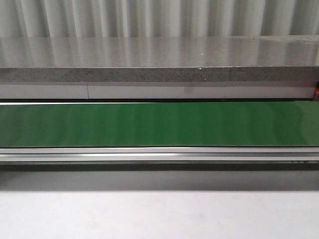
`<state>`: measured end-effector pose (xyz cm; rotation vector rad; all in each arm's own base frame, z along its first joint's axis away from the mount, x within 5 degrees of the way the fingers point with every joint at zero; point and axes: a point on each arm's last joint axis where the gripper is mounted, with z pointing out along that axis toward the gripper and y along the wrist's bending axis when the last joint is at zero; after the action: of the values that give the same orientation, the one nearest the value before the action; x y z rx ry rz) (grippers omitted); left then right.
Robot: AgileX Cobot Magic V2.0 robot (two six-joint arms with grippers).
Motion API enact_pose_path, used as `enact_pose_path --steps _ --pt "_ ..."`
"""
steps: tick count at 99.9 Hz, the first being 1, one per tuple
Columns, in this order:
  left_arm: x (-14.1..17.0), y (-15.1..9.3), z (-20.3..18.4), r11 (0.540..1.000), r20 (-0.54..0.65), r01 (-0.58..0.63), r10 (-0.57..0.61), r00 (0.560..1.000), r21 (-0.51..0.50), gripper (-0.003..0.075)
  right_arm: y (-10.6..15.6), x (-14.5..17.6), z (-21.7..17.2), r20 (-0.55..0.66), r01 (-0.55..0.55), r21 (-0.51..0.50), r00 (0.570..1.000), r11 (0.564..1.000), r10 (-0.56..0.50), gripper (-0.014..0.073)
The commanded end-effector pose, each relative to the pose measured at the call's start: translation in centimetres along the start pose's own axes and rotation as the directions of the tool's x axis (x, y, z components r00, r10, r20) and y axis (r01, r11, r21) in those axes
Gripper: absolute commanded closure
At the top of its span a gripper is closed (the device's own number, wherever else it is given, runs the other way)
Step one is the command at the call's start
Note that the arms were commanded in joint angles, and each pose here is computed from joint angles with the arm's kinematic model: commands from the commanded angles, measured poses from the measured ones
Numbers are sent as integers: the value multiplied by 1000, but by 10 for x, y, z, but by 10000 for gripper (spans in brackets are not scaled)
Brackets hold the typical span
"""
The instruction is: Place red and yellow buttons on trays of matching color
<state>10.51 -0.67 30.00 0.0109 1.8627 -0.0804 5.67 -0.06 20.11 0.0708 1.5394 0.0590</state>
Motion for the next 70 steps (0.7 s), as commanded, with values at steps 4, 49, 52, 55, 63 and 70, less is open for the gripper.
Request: enact_pose_path --steps 4,49,52,55,63,70 --pt "1 -2 -7 999 180 11 -16 984 33 740 1 -8 -1 97 12 -11 995 1000 -11 661" --pt "88 2 -21 998 300 -37 22 954 44 740 1 -8 -1 97 12 -11 995 1000 -11 661" --pt "92 3 -22 998 312 -37 21 950 45 740 1 -8 -1 97 12 -11 995 1000 -11 661" --pt "95 3 -22 998 322 -37 20 946 46 740 1 -8 -1 97 12 -11 995 1000 -11 661" --pt "103 3 -23 998 344 -37 19 939 46 740 1 -8 -1 97 12 -11 995 1000 -11 661" --pt "107 3 -20 998 354 -36 16 935 50 740 1 -8 -1 96 12 -11 995 1000 -11 661"
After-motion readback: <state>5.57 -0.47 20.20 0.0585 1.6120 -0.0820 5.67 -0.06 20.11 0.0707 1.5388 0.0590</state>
